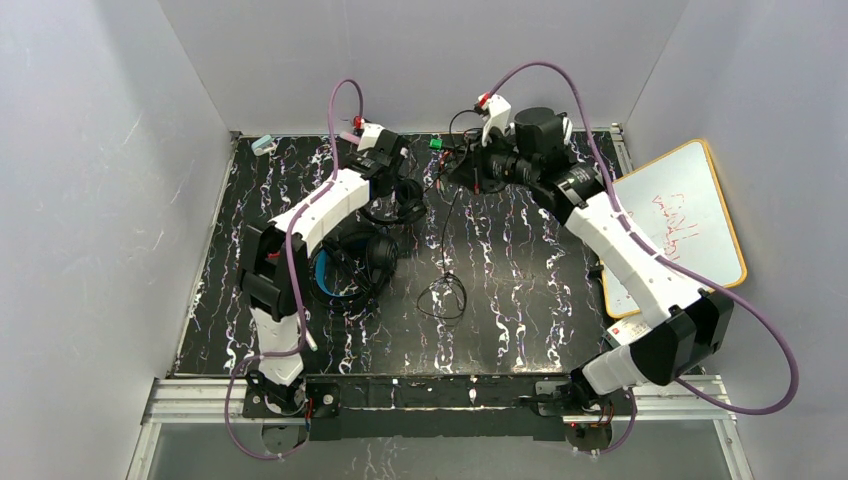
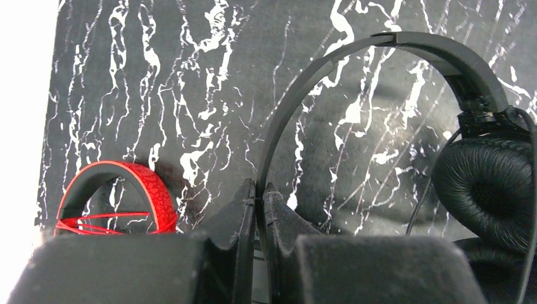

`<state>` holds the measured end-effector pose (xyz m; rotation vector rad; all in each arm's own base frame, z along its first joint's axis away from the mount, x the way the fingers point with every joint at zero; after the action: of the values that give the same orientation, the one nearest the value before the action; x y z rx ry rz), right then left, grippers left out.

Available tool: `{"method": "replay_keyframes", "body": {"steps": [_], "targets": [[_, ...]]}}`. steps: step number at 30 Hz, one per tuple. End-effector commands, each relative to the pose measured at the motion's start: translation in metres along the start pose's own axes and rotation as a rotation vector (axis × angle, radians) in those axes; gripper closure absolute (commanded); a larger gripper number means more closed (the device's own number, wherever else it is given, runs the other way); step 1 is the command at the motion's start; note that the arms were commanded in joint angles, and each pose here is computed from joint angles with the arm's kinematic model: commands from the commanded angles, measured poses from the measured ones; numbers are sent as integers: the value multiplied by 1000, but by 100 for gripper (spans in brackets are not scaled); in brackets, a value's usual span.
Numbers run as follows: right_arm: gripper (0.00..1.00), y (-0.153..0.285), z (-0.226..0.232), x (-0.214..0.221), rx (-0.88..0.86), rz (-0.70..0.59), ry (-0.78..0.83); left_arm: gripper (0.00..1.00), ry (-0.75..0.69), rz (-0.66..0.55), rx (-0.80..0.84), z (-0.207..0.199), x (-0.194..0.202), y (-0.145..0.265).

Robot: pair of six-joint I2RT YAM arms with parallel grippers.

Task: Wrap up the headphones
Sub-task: Wrap the headphones cable around the headphones.

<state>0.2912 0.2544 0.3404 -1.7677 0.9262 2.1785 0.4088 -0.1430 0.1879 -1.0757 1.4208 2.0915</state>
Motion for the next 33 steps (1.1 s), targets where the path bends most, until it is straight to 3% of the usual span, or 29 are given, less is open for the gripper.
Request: {"method": "replay_keyframes", "body": {"steps": [1,13,24,33], "targets": [[99,10,-20,-20,36,-20,-3,100,25,-51,135,6,-22,38],[99,21,-75,-15,119,-8,-106,100,-271,-52,438,-12,9,107],[99,46,-123,-5,262,3,-207,100,-395,-19,452,6,33,116],[99,37,-127,24,241,53,-260,100,-387,56,644,0,39,143]]}}
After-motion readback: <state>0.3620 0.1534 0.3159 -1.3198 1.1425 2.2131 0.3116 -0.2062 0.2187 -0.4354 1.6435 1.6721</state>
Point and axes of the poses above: each gripper's point midway between its finger pads, its own y axis back along the fingers, its own z axis along the line the jaws close on, x = y × z, the point moved 5 cm from there along y, back along the fingers, and after that the axes turned 12 degrees about y, right-handed, at the moved point
